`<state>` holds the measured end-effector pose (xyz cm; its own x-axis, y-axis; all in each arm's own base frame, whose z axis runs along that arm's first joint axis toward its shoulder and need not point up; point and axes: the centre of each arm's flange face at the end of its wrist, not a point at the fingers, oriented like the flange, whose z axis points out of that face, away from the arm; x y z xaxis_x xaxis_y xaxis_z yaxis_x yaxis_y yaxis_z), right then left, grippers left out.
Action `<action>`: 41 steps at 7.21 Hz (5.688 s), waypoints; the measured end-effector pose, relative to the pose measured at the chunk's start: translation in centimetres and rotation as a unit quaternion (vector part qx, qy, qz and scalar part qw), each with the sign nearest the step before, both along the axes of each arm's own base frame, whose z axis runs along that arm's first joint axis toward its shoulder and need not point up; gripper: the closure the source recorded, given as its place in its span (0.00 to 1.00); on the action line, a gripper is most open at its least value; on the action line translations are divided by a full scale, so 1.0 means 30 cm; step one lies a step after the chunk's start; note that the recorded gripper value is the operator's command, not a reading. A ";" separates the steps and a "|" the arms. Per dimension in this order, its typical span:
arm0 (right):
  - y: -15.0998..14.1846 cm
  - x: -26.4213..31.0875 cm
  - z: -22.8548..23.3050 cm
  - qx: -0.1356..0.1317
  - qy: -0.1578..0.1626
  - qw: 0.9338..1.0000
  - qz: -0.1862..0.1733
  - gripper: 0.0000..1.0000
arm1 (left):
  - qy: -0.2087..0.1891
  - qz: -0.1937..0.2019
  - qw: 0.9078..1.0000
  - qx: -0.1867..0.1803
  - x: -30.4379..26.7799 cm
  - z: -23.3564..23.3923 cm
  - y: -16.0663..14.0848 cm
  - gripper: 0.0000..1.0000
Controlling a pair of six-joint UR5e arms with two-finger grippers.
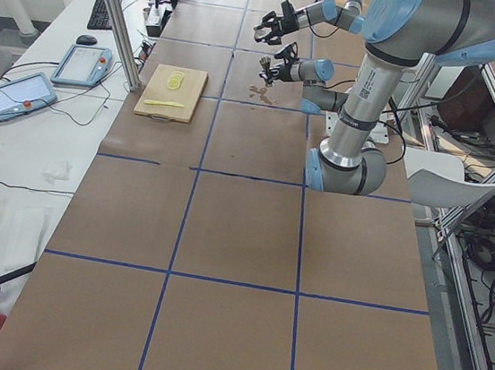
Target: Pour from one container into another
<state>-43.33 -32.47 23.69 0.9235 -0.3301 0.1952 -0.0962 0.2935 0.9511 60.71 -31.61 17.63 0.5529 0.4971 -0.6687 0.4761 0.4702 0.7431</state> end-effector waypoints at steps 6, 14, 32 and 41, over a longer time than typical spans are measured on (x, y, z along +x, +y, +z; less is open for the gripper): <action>0.013 0.014 -0.025 0.018 0.028 0.999 -0.016 1.00 | 0.004 0.011 1.000 0.000 0.030 -0.067 -0.090 1.00; 0.017 0.013 -0.027 0.033 0.062 0.997 -0.026 1.00 | 0.006 0.013 1.000 -0.001 0.081 -0.123 -0.123 1.00; 0.037 -0.024 -0.069 0.075 0.139 0.987 -0.033 1.00 | 0.010 0.016 1.000 -0.003 0.106 -0.138 -0.108 1.00; 0.042 -0.033 -0.068 0.081 0.154 0.984 -0.028 1.00 | 0.013 0.018 1.000 -0.004 0.133 -0.158 -0.094 1.00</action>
